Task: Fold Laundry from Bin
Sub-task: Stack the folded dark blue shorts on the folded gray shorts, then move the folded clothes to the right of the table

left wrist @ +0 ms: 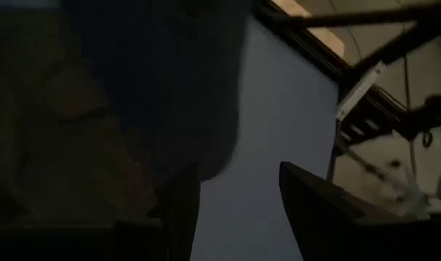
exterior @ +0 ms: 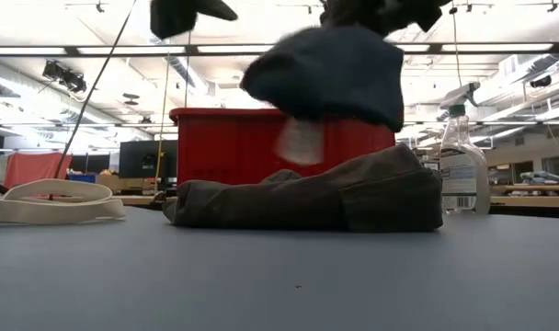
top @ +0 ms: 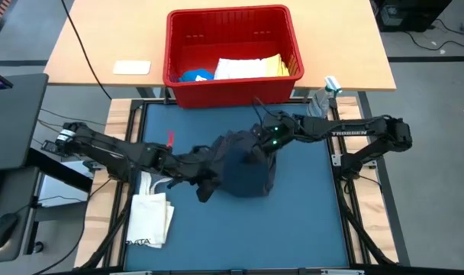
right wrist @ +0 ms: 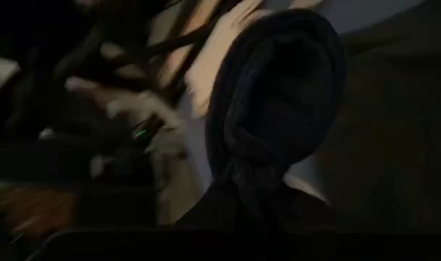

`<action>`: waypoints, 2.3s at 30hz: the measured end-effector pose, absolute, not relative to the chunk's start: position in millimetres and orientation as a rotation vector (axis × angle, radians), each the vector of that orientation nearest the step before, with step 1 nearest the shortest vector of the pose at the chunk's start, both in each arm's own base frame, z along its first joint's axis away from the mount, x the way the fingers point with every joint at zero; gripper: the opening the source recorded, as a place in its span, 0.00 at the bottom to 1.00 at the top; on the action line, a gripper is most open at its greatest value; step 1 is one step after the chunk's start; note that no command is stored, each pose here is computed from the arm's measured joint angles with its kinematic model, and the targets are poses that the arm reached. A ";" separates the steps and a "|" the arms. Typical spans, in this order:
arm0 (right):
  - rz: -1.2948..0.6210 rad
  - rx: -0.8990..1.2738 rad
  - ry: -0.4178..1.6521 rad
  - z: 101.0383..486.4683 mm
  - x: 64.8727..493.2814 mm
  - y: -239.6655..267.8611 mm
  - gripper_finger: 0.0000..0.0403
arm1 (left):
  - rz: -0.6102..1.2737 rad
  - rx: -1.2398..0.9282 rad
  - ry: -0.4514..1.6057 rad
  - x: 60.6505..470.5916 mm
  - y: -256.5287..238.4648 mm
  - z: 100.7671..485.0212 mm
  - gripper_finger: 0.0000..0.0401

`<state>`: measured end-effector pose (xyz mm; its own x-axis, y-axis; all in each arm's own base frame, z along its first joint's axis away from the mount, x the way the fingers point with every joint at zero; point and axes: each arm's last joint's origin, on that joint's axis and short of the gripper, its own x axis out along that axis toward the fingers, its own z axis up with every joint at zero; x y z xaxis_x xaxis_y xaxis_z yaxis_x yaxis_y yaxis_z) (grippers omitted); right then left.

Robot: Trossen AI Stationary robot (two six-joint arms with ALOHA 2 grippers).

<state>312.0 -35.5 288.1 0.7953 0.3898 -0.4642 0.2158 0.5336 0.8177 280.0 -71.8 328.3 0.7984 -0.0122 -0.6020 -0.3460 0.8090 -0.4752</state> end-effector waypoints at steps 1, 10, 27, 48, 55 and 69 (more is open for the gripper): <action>0.151 1.031 0.671 288.6 313.9 -33.8 0.07 | 0.202 -0.612 0.609 277.7 -70.9 331.5 0.48; 0.007 1.000 0.849 223.2 336.6 -61.3 0.07 | 0.288 -0.544 0.554 279.9 -60.5 333.3 0.48; -0.112 0.946 0.842 191.8 328.8 -125.2 0.28 | 0.369 -0.378 0.829 343.2 -22.4 247.1 0.48; -0.201 0.659 0.470 223.3 365.3 -97.4 0.36 | 0.389 -0.279 0.828 292.1 24.8 299.8 0.48; -0.211 0.659 0.595 179.5 404.1 -87.3 0.29 | 0.361 -0.241 0.881 284.3 43.2 299.9 0.48; -0.179 0.627 0.986 130.9 375.1 -53.8 0.17 | 0.345 -0.350 0.750 266.3 64.5 323.4 0.48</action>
